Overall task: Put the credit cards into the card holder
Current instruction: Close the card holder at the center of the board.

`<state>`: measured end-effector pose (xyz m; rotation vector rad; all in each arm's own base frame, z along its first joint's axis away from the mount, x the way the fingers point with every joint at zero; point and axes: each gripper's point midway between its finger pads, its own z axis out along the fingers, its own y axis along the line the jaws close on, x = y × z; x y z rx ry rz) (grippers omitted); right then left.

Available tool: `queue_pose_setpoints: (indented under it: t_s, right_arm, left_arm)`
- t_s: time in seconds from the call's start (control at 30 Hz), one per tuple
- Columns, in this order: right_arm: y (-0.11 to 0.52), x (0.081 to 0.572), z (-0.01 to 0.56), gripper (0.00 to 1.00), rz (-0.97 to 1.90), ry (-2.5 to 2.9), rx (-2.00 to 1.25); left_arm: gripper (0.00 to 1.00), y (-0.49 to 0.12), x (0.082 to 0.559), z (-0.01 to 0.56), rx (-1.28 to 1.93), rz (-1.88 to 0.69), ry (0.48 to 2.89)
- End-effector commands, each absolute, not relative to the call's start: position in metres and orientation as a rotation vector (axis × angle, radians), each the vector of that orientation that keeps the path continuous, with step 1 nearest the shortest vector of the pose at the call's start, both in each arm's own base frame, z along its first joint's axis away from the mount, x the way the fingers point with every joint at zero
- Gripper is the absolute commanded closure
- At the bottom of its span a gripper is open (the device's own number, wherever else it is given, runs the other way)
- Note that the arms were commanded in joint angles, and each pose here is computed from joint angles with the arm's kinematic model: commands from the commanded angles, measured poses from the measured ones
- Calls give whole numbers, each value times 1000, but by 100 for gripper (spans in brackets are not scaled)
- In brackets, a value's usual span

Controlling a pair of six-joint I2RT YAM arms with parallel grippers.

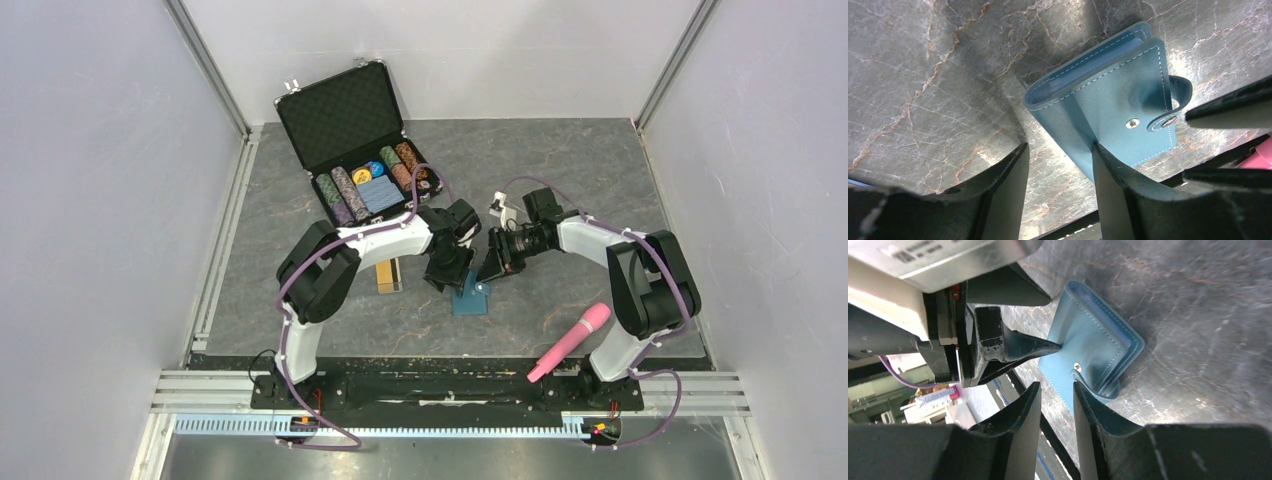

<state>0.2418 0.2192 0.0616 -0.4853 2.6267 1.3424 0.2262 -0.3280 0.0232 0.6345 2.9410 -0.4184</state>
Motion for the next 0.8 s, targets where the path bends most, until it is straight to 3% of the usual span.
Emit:
queue_pose_setpoints:
  t_s: [0.0,0.23,0.53,0.77]
  right_arm:
    - [213,269,80,68,1269,2535,-441]
    - [202,267,77,70,1254,2542,-366]
    - [191,248,62,79,1257,2600,-303]
    - [189,235,51,87,1285,2641,-286]
  left_arm:
    - [43,-339,242,52,675,-462,2815]
    - [41,-351,241,94,582,-676,2692]
    - [40,-389,242,87,500,-1114,2665]
    - [47,-391,242,69,485,-1139,2702]
